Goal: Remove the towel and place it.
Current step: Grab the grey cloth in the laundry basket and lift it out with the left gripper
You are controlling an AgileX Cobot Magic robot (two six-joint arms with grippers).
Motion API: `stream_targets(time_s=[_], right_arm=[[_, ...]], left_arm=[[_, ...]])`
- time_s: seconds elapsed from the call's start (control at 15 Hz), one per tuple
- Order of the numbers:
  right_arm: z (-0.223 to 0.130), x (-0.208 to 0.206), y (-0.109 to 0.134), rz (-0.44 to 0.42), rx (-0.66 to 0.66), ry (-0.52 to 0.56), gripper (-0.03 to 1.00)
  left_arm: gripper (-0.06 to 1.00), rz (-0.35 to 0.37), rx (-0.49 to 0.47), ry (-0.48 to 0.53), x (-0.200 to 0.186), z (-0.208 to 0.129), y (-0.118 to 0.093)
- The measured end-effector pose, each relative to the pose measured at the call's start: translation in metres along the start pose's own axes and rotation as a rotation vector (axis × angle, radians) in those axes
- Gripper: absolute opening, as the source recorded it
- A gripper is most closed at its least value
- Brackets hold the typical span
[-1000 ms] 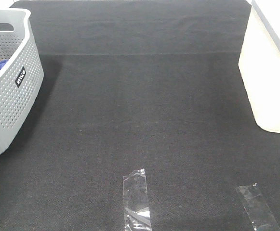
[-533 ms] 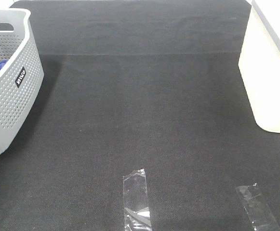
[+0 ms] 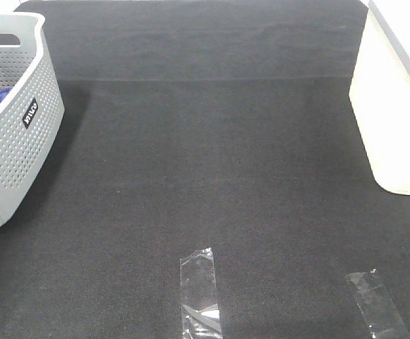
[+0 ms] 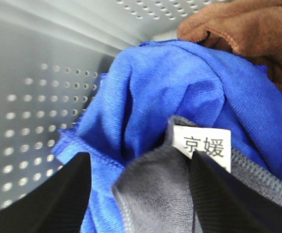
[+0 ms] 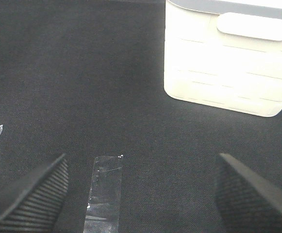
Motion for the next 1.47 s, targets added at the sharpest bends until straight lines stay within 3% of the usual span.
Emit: stream_targets(time_s=[0.2,0.47,0.93,1.47], right_arm=[[0.000,0.000,0.000,0.000,0.000,0.000,0.76],[0.000,0.000,0.000,0.000,0.000,0.000,0.76],[0.000,0.000,0.000,0.000,0.000,0.000,0.76],[0.000,0.000,0.000,0.000,0.000,0.000,0.76]], left_arm=[[0.57,-0.008,0.007,0.015,0.010,-0.003,-0.006],[0.45,-0.007,0.005,0.009,0.010,-0.001,-0.005],[0.02,-0.001,0.009,0.008,0.010,-0.001,-0.004],[0.00,0.050,-0.036,-0.109,-0.047,0.018,0.028]])
Point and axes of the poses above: a point on each arm's last joint axis where the gripper is mounted, x pointing out along that axis toward the gripper, y along the wrist's bending axis when the last joint is at zero, z = x × y, the point moved 10 cm from there along x, pointing out along that axis toward the gripper, and after that the axes turned 13 degrees about x, right-handed, at the moved point
